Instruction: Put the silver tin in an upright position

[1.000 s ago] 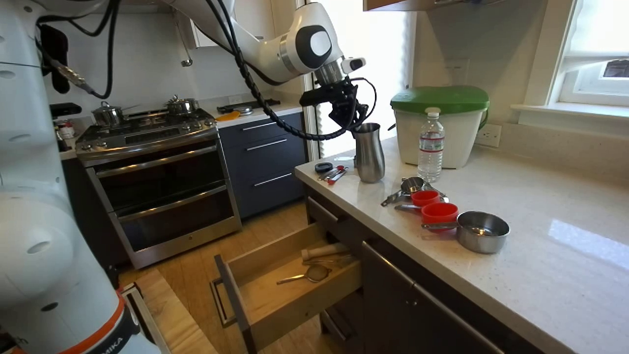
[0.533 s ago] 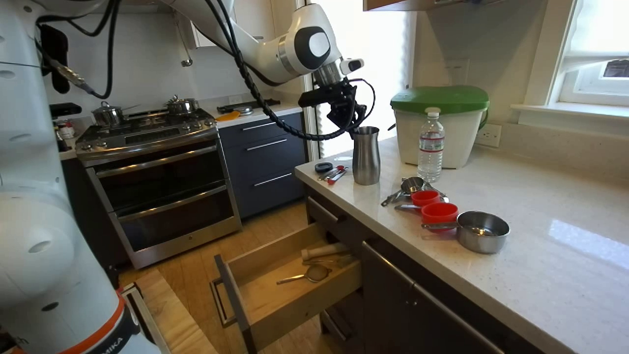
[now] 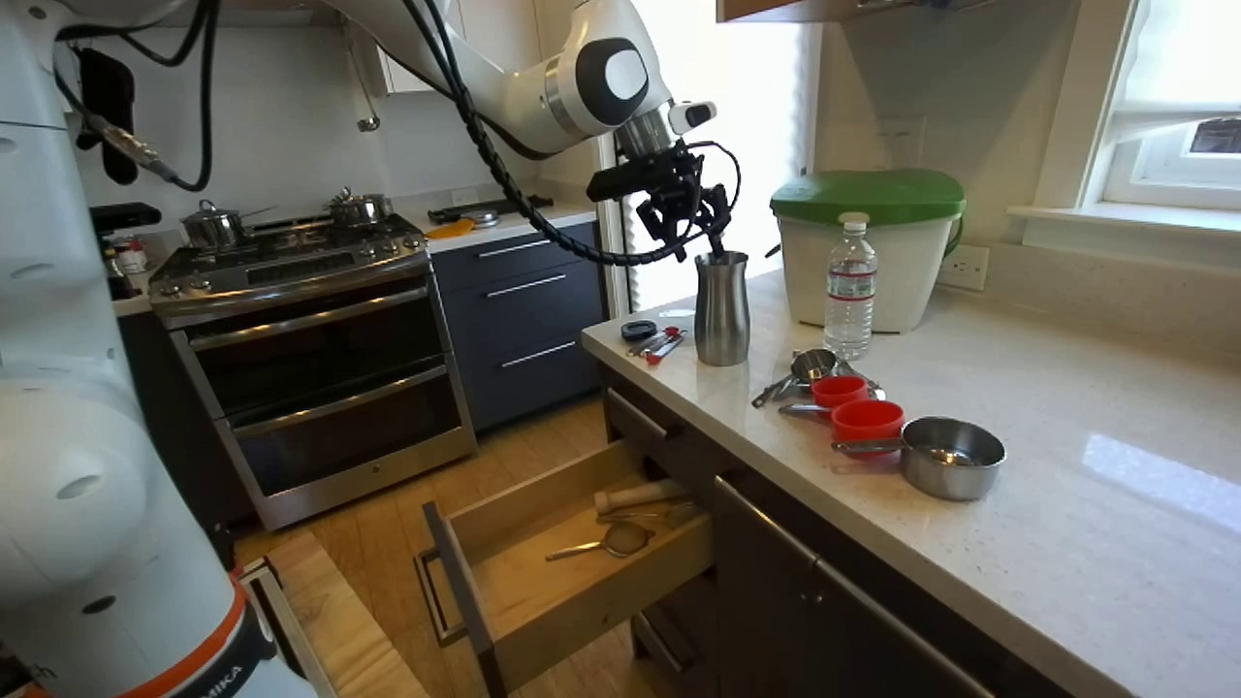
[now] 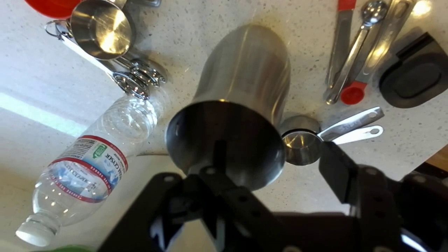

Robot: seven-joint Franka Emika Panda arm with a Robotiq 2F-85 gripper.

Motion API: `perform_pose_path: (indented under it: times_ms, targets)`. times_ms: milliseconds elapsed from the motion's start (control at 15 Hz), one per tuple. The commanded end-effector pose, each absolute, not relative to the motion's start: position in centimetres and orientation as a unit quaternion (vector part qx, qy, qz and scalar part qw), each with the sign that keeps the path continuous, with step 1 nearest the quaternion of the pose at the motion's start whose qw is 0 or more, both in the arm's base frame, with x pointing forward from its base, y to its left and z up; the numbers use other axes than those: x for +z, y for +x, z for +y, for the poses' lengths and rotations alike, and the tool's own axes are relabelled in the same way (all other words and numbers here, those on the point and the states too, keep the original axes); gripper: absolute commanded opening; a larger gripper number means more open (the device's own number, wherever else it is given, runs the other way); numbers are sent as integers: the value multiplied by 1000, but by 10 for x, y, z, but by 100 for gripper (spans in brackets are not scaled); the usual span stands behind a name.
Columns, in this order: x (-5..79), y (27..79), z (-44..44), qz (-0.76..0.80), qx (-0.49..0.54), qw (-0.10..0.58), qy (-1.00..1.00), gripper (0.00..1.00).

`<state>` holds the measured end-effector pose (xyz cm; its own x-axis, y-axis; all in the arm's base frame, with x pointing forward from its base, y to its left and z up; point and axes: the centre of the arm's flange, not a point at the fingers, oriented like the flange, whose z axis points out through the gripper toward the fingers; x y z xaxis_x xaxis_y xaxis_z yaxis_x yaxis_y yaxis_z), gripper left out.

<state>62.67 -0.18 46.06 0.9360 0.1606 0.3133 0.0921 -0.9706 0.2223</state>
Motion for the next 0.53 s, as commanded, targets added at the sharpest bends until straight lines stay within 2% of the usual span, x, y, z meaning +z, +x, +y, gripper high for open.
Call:
perform_pose_path:
  times_ms: [0,467]
  targets:
    - [482,614,-6,67,173,94,978,99]
    - [529,572,-13,51,142,42,988,100]
